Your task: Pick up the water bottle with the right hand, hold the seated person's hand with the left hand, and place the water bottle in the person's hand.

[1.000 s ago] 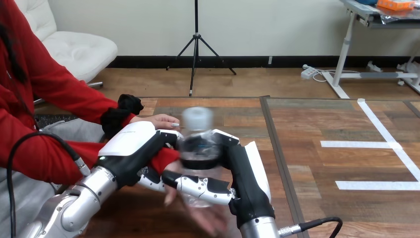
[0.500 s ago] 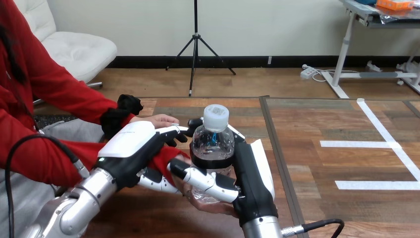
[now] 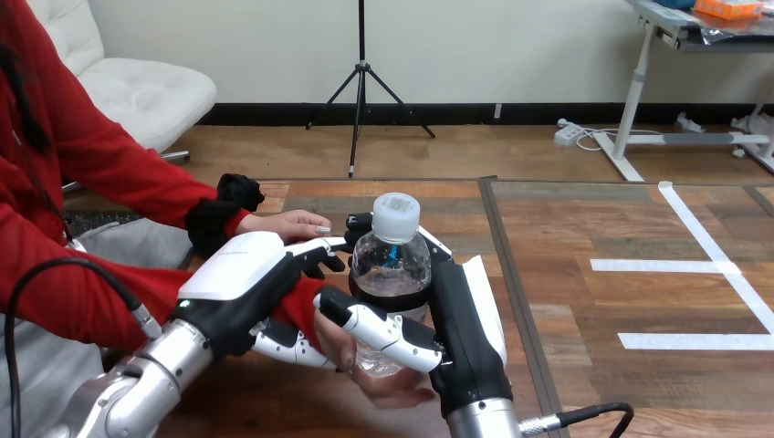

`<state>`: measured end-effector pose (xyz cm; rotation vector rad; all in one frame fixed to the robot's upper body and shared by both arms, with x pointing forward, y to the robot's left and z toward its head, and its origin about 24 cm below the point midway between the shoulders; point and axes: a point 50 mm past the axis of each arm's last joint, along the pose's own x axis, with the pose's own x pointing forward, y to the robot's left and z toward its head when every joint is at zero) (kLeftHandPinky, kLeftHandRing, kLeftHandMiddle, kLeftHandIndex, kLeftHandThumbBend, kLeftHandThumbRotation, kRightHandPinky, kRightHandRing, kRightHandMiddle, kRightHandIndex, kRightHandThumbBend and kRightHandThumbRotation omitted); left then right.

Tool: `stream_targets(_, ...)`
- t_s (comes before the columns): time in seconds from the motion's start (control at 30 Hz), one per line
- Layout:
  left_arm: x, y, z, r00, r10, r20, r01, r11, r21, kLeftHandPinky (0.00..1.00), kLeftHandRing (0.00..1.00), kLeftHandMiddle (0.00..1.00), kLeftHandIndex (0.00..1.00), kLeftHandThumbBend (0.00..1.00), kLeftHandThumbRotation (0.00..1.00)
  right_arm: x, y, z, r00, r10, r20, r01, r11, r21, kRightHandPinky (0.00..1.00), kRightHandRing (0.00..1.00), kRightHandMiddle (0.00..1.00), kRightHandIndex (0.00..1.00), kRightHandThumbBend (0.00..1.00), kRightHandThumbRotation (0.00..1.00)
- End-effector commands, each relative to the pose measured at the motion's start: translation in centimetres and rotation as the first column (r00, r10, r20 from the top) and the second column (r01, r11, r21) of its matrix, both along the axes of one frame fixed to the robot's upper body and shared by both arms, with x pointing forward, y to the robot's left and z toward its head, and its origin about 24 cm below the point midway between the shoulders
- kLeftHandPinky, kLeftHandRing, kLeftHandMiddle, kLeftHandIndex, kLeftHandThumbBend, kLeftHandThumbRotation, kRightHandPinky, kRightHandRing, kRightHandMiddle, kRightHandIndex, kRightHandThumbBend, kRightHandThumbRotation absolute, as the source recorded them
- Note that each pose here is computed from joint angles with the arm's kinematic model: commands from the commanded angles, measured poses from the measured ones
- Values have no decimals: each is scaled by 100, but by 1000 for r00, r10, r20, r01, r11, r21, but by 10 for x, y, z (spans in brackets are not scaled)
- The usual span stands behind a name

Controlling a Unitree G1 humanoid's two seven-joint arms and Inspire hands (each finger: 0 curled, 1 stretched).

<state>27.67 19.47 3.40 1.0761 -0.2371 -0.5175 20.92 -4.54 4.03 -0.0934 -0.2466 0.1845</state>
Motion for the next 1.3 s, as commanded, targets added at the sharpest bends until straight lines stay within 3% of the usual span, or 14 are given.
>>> stream_targets(0.0, 4, -6, 21, 996, -23, 90, 27, 998, -49, 65, 74, 80, 87, 92, 38, -1, 7, 12, 999, 3, 41, -6, 997, 74, 53, 66, 72, 72, 98, 55)
stream_targets(0.17, 2, -5, 23, 995, -24, 92, 30, 998, -61, 66, 75, 81, 88, 91, 37, 1, 5, 13, 999, -8, 41, 5, 997, 81, 54, 68, 73, 73, 98, 56)
stream_targets(0.33, 2, -4, 23, 995, -26, 93, 33, 996, -79, 66, 75, 82, 88, 94, 53, 2, 2, 14, 999, -25, 40, 22, 997, 79, 55, 68, 73, 73, 99, 58)
stream_targets(0.47, 1, -4, 23, 995, -25, 99, 33, 996, -86, 66, 75, 81, 88, 95, 58, 3, 0, 14, 999, -36, 38, 33, 996, 80, 55, 68, 73, 73, 100, 59)
stream_targets(1.27, -1, -5, 26, 994, -27, 107, 37, 995, -98, 67, 77, 84, 90, 96, 41, 7, -7, 14, 998, -56, 24, 54, 996, 75, 54, 67, 71, 73, 100, 59)
